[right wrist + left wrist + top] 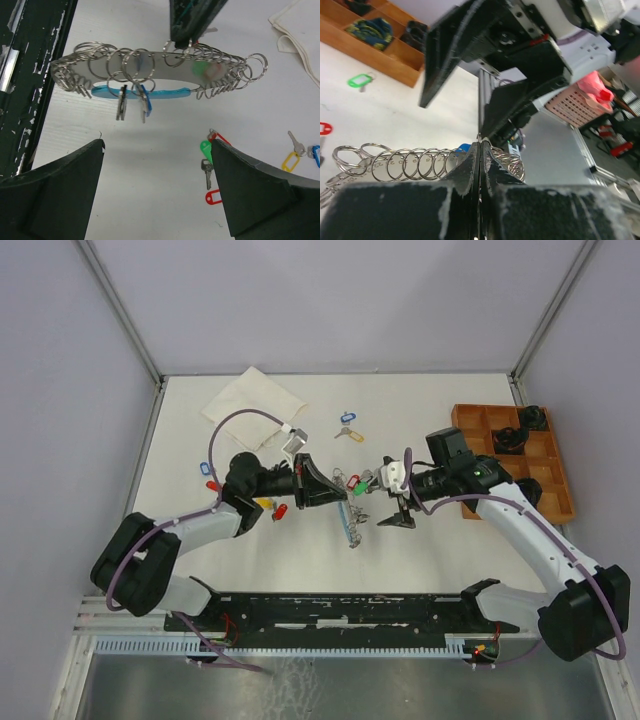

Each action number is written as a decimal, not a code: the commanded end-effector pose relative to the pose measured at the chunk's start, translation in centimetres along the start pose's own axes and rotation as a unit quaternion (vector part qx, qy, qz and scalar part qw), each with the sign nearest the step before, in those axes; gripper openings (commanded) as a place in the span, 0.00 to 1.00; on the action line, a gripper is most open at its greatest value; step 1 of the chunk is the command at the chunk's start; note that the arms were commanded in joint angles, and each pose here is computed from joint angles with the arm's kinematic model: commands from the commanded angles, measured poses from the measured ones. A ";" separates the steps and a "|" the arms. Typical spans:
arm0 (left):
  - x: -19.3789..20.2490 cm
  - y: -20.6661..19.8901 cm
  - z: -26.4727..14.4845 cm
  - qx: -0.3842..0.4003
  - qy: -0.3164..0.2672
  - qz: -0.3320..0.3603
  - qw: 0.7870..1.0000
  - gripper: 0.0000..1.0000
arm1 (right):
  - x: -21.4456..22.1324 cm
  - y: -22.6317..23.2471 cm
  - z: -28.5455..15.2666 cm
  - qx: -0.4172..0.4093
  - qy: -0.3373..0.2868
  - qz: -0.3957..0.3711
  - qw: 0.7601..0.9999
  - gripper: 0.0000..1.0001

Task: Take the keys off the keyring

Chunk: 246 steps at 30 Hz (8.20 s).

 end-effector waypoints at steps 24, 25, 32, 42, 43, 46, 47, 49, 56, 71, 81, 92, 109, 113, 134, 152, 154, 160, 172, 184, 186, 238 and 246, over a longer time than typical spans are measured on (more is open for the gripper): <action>1.5 -2.5 2.0 0.122 0.177 0.188 0.959 0.03 | -0.7 0.8 1.8 -0.020 -0.012 -0.089 0.996 0.89; 1.5 -2.6 2.2 0.125 0.177 0.189 0.958 0.03 | -0.6 1.0 2.1 -0.025 -0.012 -0.095 0.995 0.89; 1.2 -3.3 2.6 0.141 0.179 0.200 0.953 0.03 | -0.2 2.3 3.7 -0.066 -0.005 -0.116 0.991 0.81; 0.7 -4.3 2.5 0.154 0.169 0.219 0.949 0.03 | 0.4 3.1 5.2 -0.102 0.018 -0.120 0.987 0.58; 0.7 -4.3 2.5 0.153 0.169 0.221 0.948 0.03 | 0.4 3.2 5.1 -0.103 0.018 -0.121 0.987 0.55; 0.5 -4.2 2.5 0.148 0.168 0.228 0.948 0.03 | 0.2 3.4 5.0 -0.108 0.017 -0.125 0.986 0.46; 0.5 -4.2 2.5 0.147 0.168 0.229 0.948 0.03 | 0.2 3.5 4.9 -0.112 0.017 -0.125 0.986 0.43; 0.5 -4.2 2.5 0.144 0.168 0.231 0.948 0.03 | 0.1 3.8 4.8 -0.120 0.016 -0.126 0.985 0.36; 0.2 -4.1 2.5 0.132 0.162 0.240 0.948 0.03 | -0.1 4.4 4.6 -0.144 0.017 -0.120 0.982 0.14; -4.9 -6.4 -3.6 -0.134 -0.097 0.331 0.929 0.76 | -2.5 3.1 2.7 -0.116 0.054 -0.018 0.992 0.01; 0.0 -7.9 -8.8 -0.166 -0.250 0.242 0.923 0.90 | -4.2 1.9 1.8 -0.100 0.063 0.079 0.990 0.01; 1.1 -7.2 -7.6 -0.165 -0.237 0.183 0.940 0.89 | -3.8 0.4 1.9 -0.067 0.068 0.110 0.989 0.01; 3.1 -4.6 -3.6 -0.183 -0.124 0.135 0.966 0.64 | -3.9 -0.1 0.7 -0.056 0.044 0.133 0.989 0.01; 3.0 -4.2 -2.5 -0.174 -0.113 0.122 0.971 0.58 | -3.9 0.0 0.7 -0.059 0.043 0.132 0.989 0.01; 3.7 -4.9 -0.3 -0.087 -0.077 0.113 0.987 0.03 | -3.7 0.1 0.8 -0.062 0.044 0.132 0.988 0.10; -2.9 0.3 -2.6 -0.454 0.294 0.219 0.812 0.03 | -2.7 -2.9 -1.8 0.050 -0.050 0.208 0.976 0.71; -5.2 -0.2 -1.6 -0.479 0.325 0.280 0.766 0.03 | -2.3 -3.6 -1.3 0.066 -0.069 0.200 0.975 0.72; -8.2 -0.5 -1.4 -0.516 0.436 0.435 0.596 0.03 | -1.2 -4.6 -0.8 0.102 -0.078 0.195 0.972 0.74; -9.4 -1.9 1.1 -0.420 0.439 0.438 0.663 0.03 | -2.1 -5.3 -0.2 0.099 -0.174 0.203 0.959 0.75; -8.4 -3.3 1.6 -0.366 0.439 0.396 0.719 0.03 | -3.5 -5.1 -0.2 0.086 -0.231 0.202 0.948 0.72; -8.5 -3.4 1.7 -0.359 0.434 0.395 0.725 0.03 | -3.6 -4.9 -0.1 0.075 -0.233 0.207 0.947 0.68; -8.8 -4.5 0.9 -0.362 0.396 0.382 0.753 0.03 | -2.7 -2.6 2.5 -0.020 -0.175 0.209 0.962 0.01; -8.6 -4.3 0.7 -0.365 0.398 0.381 0.750 0.03 | -2.8 -2.6 2.2 -0.051 -0.165 0.244 0.954 0.10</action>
Point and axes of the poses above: each gripper's point midway between its finger pads, its own z axis out along the fingers, its own y axis along the line the jaws close on, x = y × z, the point moved 5 cm from there along -z, back along the fingers, and after that the axes turned 11 degrees about z, right-handed, at the moved point
